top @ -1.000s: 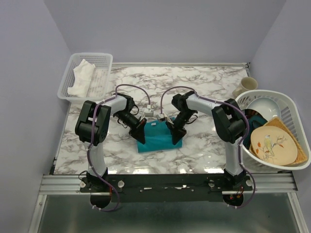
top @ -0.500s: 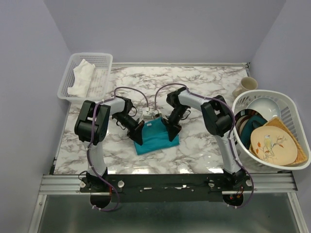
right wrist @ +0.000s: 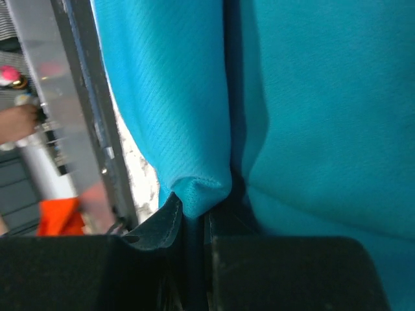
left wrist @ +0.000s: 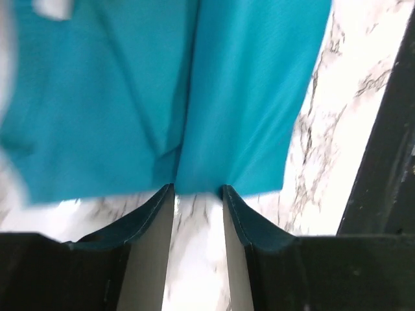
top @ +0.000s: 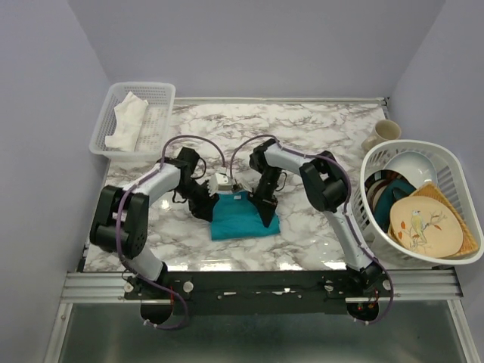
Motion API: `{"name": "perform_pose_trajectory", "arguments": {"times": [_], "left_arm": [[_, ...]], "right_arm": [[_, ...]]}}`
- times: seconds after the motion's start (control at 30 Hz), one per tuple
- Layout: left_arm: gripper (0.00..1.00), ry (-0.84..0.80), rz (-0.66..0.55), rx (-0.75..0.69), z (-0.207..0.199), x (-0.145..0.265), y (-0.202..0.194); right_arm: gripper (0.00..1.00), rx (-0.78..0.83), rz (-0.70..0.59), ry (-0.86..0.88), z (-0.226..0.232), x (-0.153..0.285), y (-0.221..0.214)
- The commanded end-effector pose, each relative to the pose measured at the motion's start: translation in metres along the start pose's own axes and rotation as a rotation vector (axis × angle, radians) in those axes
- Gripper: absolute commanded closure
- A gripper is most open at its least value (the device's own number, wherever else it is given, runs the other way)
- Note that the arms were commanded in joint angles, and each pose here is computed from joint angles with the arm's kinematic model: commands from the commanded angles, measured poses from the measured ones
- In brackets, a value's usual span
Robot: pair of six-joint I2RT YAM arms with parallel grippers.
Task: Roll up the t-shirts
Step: Roll the T-shirt to the center of the board.
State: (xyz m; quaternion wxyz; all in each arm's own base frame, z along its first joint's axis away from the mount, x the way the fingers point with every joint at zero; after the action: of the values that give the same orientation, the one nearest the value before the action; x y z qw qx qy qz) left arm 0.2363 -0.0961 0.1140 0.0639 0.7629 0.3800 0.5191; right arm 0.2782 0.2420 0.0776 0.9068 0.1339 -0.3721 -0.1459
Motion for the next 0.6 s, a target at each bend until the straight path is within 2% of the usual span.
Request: {"name": "perform_pose_trajectory", "arguments": {"times": [0.0,0.1,0.13,0.17,0.23,0.27,0.33,0.37,0.47,0.57], "left_arm": [[0.53,0.273,0.003,-0.145,-0.015,0.044,0.005],[0.47,0.388,-0.062,-0.272,-0.036,0.064,0.013],[0.45,0.431,-0.091,-0.357,-0.052,0.07,0.019],[0.41,0.436,-0.087,-0.392,-0.058,0.065,0.013],[0.38,0.496,-0.154,-0.531,-0.078,0.065,0.018],[0.36,0.462,-0.132,-0.594,-0.089,0.046,0.012],[0.33,0.488,-0.211,-0.677,-0.106,0.038,0.015],[0.32,0.428,-0.2,-0.722,-0.116,0.022,0.011],[0.33,0.362,-0.198,-0.721,-0.122,0.003,0.009],[0.35,0.337,-0.16,-0.789,-0.134,-0.015,0.012]], "right_arm": [[0.89,-0.14,0.497,0.021,-0.025,-0.034,-0.052],[0.89,-0.16,0.546,0.02,-0.026,-0.041,-0.053],[0.88,-0.166,0.554,0.019,-0.027,-0.042,-0.053],[0.88,-0.177,0.55,0.007,-0.029,-0.042,-0.052],[0.88,-0.186,0.555,0.008,-0.03,-0.043,-0.052],[0.88,-0.191,0.552,0.006,-0.03,-0.043,-0.052],[0.89,-0.203,0.551,0.001,-0.031,-0.043,-0.052],[0.89,-0.217,0.55,-0.003,-0.032,-0.043,-0.052],[0.9,-0.265,0.52,-0.019,-0.036,-0.041,-0.051],[0.91,-0.344,0.444,-0.047,-0.044,-0.033,-0.049]]}}
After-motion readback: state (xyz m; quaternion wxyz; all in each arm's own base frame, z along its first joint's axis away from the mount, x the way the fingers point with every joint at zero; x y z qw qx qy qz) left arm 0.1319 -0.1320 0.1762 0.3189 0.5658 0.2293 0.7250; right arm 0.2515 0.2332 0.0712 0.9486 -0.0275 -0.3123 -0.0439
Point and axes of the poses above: each gripper's point midway between its finger pads, its own x axis back along the fingers, its own z axis along the line the jaws close on, y = z × x, the point moved 10 cm from there along x, back along the fingers, and after that the axes turned 7 degrees about x, right-handed, at the moved point
